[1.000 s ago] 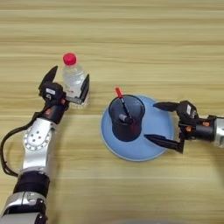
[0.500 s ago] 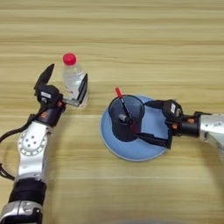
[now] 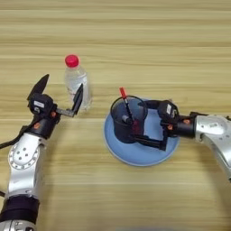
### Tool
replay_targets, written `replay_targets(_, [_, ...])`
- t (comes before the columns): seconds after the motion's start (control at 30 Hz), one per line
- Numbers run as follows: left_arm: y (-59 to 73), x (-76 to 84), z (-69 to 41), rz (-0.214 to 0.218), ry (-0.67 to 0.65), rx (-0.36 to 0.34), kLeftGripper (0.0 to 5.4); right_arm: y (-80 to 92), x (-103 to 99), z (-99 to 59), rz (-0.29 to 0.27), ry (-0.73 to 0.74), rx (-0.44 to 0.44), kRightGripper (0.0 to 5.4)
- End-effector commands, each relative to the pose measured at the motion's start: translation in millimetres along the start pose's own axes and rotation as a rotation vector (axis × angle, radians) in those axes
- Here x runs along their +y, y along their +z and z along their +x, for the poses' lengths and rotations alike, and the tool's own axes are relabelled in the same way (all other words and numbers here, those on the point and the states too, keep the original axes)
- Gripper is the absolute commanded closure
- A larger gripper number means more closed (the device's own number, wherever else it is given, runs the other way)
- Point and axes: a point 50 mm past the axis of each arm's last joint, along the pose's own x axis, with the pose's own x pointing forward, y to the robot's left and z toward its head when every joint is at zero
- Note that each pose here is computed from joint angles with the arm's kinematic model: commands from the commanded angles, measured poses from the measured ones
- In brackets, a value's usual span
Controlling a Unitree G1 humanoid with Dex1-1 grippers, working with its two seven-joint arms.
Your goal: Move the objects on the table
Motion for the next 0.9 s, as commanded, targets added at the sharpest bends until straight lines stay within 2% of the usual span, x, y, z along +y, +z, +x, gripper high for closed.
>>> replay_targets(0.03, [1.7,3.4,-0.5,0.009,-0.006,0.007,0.01,4.5,-3,6.7,-0.024,0.023,0.005,0.0])
replay_targets(0.5, [-0.3,1.7,-2.1,0.0,-0.019,0.012,0.01,6.6,-8,20.9,-0.021,0.018,-0.018,0.0])
replay_targets(0.7, [-0.2,1.6,-1.5,0.001,-0.024,0.007,0.0,8.3,-10,23.2,-0.024,0.011,-0.032,0.62])
replay_targets(0.9, [1.0,-2.5,-0.2,0.011,-0.047,0.001,0.0,11.6,-10,20.3,-0.028,0.008,-0.046,0.7])
